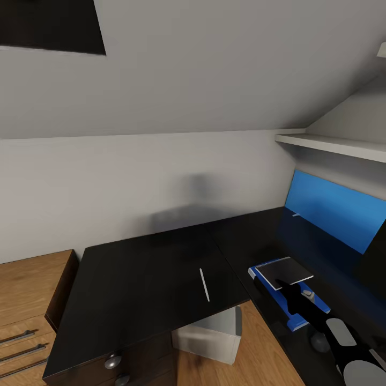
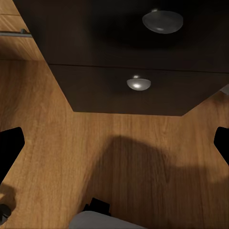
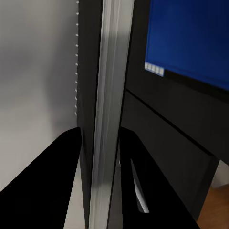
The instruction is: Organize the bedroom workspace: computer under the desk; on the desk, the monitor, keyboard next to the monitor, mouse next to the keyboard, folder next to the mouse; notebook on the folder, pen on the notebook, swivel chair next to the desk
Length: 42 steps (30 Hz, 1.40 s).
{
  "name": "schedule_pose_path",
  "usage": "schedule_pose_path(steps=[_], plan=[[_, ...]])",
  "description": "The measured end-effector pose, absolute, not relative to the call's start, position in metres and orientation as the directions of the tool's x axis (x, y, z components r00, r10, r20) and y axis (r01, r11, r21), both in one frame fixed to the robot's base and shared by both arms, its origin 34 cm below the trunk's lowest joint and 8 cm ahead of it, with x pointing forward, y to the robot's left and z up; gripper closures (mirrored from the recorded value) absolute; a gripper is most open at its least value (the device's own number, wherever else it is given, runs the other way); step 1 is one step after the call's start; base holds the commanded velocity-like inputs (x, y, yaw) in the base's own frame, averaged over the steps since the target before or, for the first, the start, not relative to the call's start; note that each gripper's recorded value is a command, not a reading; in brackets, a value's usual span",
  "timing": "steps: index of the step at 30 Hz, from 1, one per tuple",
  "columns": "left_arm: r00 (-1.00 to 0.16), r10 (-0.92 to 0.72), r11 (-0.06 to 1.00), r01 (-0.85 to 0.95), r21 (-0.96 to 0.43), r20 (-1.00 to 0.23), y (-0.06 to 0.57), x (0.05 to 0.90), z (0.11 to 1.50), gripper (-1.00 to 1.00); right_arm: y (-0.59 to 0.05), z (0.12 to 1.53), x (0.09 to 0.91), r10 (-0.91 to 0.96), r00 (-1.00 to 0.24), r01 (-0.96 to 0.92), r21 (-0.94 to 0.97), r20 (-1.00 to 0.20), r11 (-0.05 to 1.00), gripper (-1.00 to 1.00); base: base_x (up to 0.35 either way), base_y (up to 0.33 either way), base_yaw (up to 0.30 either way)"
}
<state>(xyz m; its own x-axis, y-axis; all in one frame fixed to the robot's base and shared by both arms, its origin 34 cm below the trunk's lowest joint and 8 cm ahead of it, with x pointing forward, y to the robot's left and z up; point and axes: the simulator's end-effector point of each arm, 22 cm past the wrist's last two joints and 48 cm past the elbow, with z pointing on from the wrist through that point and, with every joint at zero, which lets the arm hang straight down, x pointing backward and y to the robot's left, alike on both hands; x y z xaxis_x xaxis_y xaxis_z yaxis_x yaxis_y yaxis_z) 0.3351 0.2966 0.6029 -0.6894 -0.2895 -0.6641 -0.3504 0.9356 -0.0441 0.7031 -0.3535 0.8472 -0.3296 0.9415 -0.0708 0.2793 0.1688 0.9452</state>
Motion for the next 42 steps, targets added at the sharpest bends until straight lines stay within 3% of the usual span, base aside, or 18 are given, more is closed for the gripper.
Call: schedule_pose_path(steps=[42], plan=[[-0.689,-0.290,0.936,-0.349,-0.046,-0.664,0.2961,0.3353,0.6029,-1.00,-0.3531,0.8471,0.7030,0.941,-0.332,0.279,0.945,-0.072,0.170,1.00,0.000,0.000,0.000]])
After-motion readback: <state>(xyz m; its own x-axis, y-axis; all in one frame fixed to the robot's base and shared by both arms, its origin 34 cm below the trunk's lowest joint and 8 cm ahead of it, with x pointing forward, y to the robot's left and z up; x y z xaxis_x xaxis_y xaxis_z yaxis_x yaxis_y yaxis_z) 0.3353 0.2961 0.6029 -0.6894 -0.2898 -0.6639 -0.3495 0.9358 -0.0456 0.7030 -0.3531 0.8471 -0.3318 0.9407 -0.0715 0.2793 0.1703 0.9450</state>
